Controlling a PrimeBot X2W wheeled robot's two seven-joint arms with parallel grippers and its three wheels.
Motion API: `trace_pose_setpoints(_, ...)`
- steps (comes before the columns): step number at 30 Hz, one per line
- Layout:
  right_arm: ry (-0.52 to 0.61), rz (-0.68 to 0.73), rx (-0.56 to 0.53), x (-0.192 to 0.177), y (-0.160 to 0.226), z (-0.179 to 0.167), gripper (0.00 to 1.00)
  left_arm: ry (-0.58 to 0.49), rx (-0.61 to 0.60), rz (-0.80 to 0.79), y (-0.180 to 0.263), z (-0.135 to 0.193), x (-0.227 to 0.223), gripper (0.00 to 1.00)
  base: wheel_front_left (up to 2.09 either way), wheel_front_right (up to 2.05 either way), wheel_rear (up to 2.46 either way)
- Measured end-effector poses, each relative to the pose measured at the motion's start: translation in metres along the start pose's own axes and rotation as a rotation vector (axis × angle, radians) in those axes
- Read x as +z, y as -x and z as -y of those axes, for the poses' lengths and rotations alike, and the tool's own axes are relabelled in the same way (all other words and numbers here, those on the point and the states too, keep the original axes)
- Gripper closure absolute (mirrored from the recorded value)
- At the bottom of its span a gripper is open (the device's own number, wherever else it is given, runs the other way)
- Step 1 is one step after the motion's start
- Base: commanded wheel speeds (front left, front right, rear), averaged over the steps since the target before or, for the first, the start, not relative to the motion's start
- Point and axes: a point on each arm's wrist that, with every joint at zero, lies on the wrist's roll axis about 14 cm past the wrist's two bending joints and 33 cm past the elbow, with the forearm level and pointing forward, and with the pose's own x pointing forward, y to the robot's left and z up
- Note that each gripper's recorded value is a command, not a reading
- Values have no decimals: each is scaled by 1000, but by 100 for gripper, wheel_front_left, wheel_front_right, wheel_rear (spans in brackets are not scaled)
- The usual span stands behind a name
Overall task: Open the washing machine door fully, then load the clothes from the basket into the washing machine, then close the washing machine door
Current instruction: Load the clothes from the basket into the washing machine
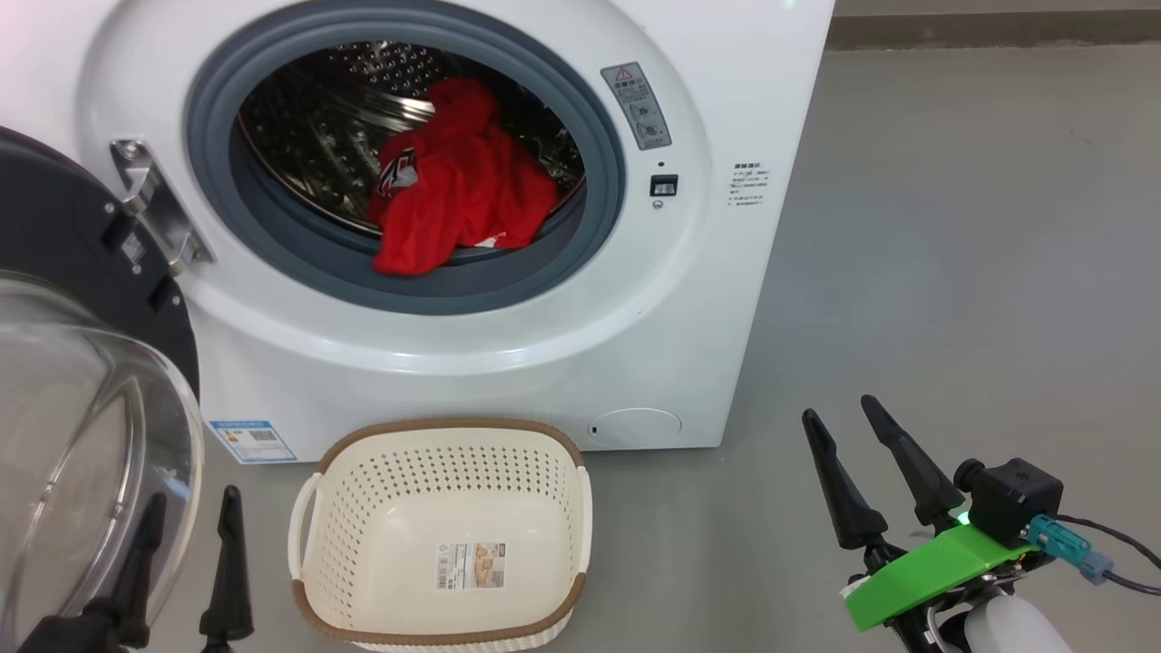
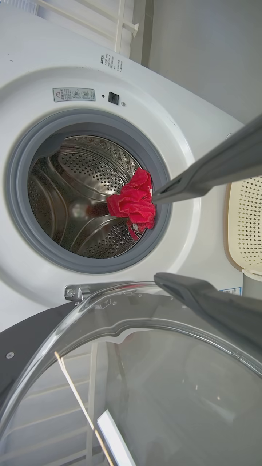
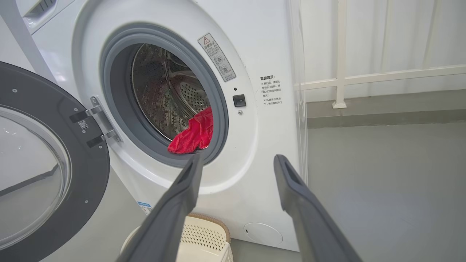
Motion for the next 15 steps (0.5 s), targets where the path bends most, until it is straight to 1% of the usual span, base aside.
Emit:
trace_pose_setpoints(5,0,0,8,0,1,-3,0,2,18,3,7,-4,1,0,0,0,0)
trace_pose_setpoints(15,-1,1,10,0,0,-3,0,0,17,-1,8,-4,0,0,0,0,0)
